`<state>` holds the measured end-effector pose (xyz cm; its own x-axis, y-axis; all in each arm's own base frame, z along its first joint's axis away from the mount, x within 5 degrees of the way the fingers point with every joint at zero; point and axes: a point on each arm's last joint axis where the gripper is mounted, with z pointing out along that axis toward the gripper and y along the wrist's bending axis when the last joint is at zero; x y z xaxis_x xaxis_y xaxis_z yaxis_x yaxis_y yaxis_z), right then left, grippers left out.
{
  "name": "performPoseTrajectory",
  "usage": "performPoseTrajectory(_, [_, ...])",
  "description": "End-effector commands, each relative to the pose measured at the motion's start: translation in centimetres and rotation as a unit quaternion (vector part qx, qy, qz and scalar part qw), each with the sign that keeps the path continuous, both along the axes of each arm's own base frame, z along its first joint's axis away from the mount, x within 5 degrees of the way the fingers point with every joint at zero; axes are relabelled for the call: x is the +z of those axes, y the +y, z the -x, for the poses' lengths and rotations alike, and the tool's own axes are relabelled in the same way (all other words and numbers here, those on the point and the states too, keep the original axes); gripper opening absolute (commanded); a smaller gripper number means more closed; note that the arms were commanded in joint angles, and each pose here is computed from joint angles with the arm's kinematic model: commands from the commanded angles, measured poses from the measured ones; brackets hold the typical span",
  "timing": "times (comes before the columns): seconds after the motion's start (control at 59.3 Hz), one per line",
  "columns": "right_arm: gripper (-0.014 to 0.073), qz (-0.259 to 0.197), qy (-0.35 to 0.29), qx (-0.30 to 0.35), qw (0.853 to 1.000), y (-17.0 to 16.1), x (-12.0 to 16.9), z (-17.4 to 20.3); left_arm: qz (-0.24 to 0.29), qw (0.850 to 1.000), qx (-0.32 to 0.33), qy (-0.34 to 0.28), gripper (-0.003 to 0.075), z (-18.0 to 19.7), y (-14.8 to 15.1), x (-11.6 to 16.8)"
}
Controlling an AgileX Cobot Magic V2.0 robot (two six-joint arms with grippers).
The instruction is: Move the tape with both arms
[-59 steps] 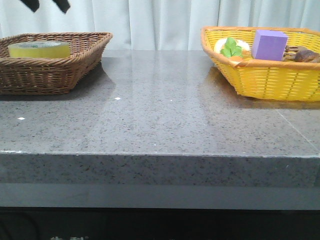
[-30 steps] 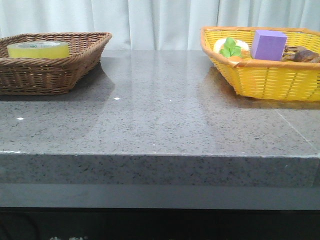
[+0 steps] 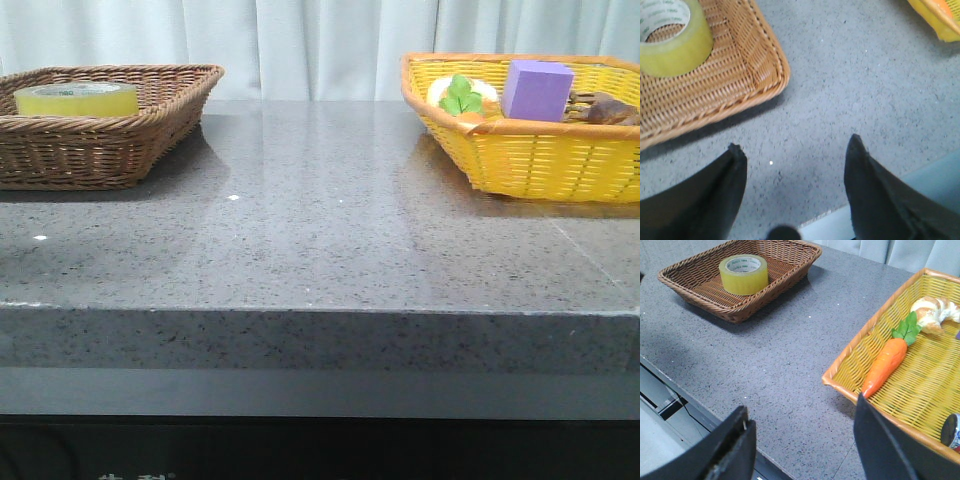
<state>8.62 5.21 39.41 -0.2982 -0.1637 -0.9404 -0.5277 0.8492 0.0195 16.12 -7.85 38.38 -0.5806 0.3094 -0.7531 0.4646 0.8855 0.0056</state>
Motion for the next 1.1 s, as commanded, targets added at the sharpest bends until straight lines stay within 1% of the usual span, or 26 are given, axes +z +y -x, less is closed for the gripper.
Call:
performPoseTrajectory(0.0, [0.0456,-0.023,-0.041,-0.007,0.999,-0.1,1.3,-0.1,0.035,0.997,-0.003,-0.064,0.0420,1.5,0.5,0.6])
performPoseTrajectory(0.185, [0.0456,-0.023,-0.041,-0.007,0.999,-0.1,1.3,-0.1,0.046,0.995,-0.001,-0.085,0.0421,3.6,1.5,-1.3])
performPoseTrajectory(0.303, [0.0456,-0.023,-0.041,-0.007,0.999,-0.1,1.3,-0.1,0.045,0.996,-0.001,-0.082,0.0420,4.0,1.7,-2.1])
performPoseTrajectory(0.607, [0.0456,-0.023,-0.041,-0.007,0.999,-0.1,1.3,-0.1,0.047,0.995,-0.001,-0.088,0.0420,3.9,1.7,-2.1])
performPoseTrajectory(0.674, [0.0445,-0.023,-0.041,-0.007,0.999,-0.1,1.3,-0.1,0.048,0.995,-0.001,-0.089,0.0413,3.9,1.7,-2.1])
performPoseTrajectory(0.725, [0.0416,-0.023,-0.041,-0.007,0.999,-0.1,1.3,-0.1,0.048,0.995,-0.001,-0.089,0.0385,3.9,1.7,-2.1])
performPoseTrajectory(0.758, [0.0381,-0.023,-0.041,-0.007,0.999,-0.1,1.3,-0.1,0.048,0.995,-0.001,-0.088,0.0355,3.9,1.7,-2.1])
performPoseTrajectory(0.809, [0.0317,-0.023,-0.041,-0.007,0.999,-0.1,1.3,-0.1,0.048,0.995,-0.001,-0.088,0.0293,3.9,1.7,-2.1])
performPoseTrajectory(0.91, [0.0162,-0.023,-0.041,-0.007,0.999,-0.1,1.3,-0.1,0.048,0.995,-0.001,-0.088,0.0163,3.9,1.7,-2.1])
performPoseTrajectory(1.011, [0.0031,-0.023,-0.040,-0.007,0.999,-0.1,1.3,-0.1,0.048,0.995,-0.001,-0.088,0.0056,3.9,1.7,-2.1])
performPoseTrajectory(1.078, [-0.0048,-0.023,-0.040,-0.007,0.999,-0.1,1.3,-0.1,0.048,0.995,-0.001,-0.088,-0.0001,3.9,1.7,-2.1])
